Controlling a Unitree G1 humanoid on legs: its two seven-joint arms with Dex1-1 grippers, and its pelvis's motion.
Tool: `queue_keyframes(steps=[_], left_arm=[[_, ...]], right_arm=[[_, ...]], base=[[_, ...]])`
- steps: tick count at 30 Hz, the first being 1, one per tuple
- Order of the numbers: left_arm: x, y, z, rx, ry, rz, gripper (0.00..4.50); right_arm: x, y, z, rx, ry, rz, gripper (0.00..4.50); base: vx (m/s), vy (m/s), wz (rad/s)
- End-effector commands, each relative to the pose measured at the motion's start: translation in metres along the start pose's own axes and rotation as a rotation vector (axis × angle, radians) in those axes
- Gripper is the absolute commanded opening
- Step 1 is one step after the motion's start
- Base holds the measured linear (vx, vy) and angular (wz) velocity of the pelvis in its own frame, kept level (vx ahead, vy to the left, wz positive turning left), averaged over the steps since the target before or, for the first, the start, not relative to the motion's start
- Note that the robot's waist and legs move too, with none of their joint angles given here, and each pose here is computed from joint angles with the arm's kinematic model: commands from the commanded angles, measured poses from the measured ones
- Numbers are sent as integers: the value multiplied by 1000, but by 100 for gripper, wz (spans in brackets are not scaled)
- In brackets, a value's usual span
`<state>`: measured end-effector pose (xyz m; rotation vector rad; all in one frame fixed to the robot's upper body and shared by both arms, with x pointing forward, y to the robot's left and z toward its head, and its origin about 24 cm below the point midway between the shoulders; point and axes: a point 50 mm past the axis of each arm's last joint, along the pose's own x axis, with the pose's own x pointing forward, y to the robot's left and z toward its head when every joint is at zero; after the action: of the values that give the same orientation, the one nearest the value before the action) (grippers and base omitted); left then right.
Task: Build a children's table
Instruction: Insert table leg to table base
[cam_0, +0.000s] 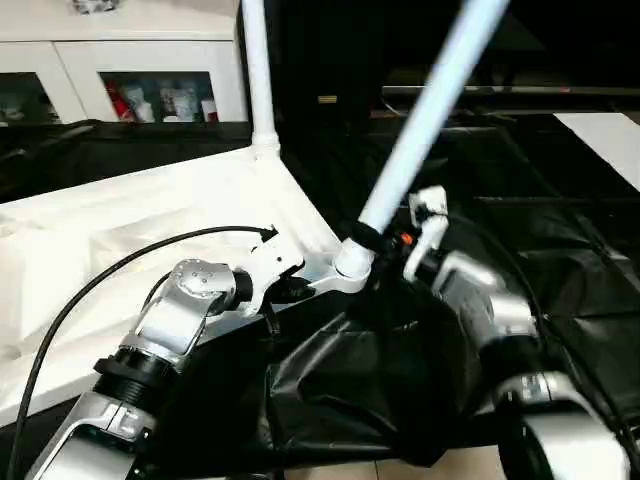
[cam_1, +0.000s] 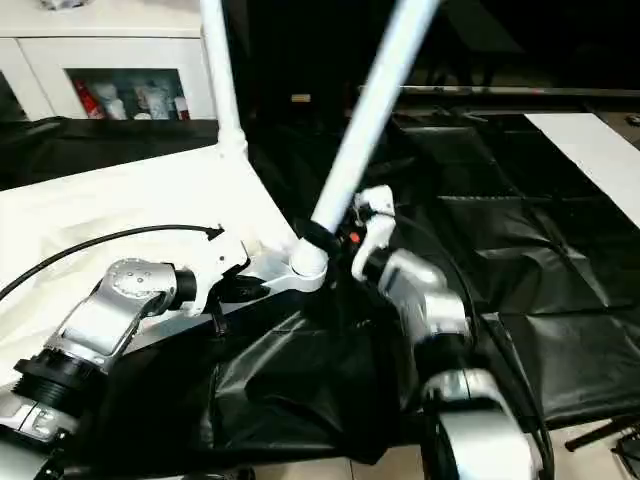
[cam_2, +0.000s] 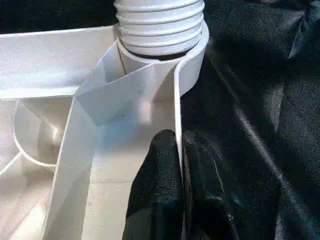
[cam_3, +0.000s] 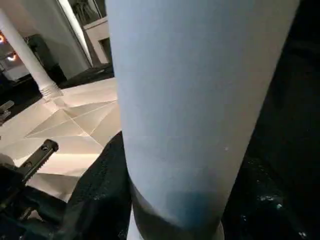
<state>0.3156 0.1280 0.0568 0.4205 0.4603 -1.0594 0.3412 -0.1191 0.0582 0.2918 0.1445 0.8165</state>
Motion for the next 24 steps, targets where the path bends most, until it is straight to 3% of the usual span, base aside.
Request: queue_keyframes(steps=[1,10,14,20,23,24], left_arm=[[-3,6,3,28,7,14,0],[-3,7,4,50,20,6,0],[-2,7,4,58,24,8,0],[-3,5,3,87,31,-14,0],[-4,1,3,117,26,-66,0],[-9,-7,3,162,33,-173,0]], right_arm=[[-11,-1,-27,-44,156,-20,190],[-2,8,-21,-251,323,110,190],[1,6,-19,-255,357,120,190],[-4,2,-26,-230,435,137,189],[-7,-1,-30,-216,449,131,189],[-9,-1,-32,-217,455,156,189]], base=[[0,0,0],[0,0,0],[0,0,0],[0,0,0],[0,0,0],[0,0,0]])
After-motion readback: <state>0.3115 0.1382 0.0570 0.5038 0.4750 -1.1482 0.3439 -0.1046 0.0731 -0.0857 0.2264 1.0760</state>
